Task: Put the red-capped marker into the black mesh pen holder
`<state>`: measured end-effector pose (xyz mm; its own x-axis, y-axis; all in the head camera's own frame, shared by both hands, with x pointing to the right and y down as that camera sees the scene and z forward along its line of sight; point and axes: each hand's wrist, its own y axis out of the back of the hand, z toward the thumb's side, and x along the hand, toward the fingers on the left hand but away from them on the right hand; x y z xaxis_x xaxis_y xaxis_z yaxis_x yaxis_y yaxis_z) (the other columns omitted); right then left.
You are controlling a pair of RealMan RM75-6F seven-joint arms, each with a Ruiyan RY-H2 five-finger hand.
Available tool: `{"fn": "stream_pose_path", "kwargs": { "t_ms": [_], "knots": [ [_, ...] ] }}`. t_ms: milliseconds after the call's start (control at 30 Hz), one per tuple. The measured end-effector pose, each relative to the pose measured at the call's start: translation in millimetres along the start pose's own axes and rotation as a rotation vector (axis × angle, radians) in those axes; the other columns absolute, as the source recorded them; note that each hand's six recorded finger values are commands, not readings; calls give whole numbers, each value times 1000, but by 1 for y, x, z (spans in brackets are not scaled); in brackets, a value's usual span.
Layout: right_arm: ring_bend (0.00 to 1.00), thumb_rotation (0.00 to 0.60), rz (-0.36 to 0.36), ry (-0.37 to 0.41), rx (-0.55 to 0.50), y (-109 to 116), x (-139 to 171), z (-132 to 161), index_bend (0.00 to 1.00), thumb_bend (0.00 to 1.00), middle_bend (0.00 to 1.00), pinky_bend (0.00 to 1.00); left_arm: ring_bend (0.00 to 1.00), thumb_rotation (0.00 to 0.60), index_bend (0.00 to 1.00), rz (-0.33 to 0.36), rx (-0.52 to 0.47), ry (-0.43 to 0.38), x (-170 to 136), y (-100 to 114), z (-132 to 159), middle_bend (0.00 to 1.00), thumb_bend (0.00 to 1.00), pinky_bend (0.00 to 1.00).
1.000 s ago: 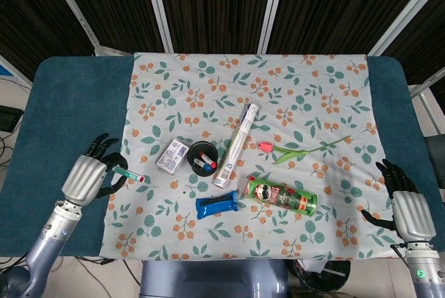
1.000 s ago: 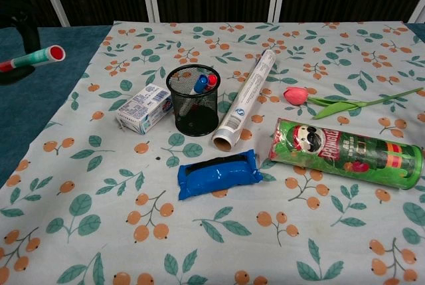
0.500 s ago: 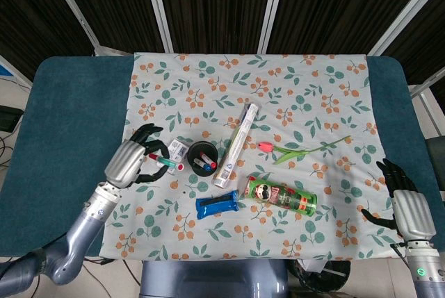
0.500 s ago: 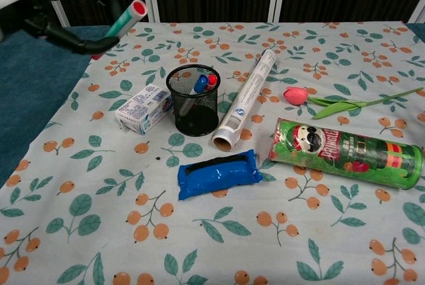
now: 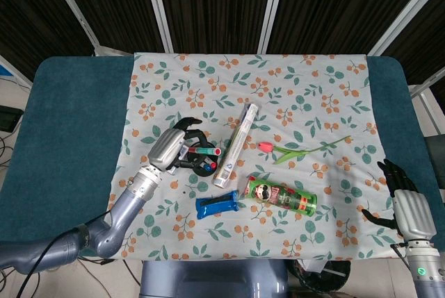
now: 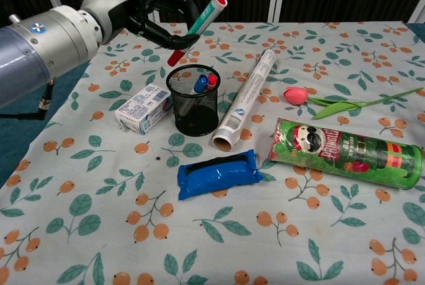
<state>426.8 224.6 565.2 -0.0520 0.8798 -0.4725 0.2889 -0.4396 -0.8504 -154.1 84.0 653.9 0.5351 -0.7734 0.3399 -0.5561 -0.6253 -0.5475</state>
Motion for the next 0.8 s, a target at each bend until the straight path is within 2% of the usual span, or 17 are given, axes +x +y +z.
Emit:
{"fn": "stream_pose_path", "kwargs": {
  "t_ms": [567, 800],
  "knots": [
    [0, 600, 8, -10, -8, -1, 0, -1, 0, 233, 0, 169, 141, 600, 527, -59, -89, 47, 26, -29, -18, 490, 318, 122],
    [0, 600, 8, -8, -5, -1, -1, 0, 0, 232, 0, 169, 131, 600, 471, -78, -107, 69, 22, -35, -31, 429, 304, 122]
  ]
}}
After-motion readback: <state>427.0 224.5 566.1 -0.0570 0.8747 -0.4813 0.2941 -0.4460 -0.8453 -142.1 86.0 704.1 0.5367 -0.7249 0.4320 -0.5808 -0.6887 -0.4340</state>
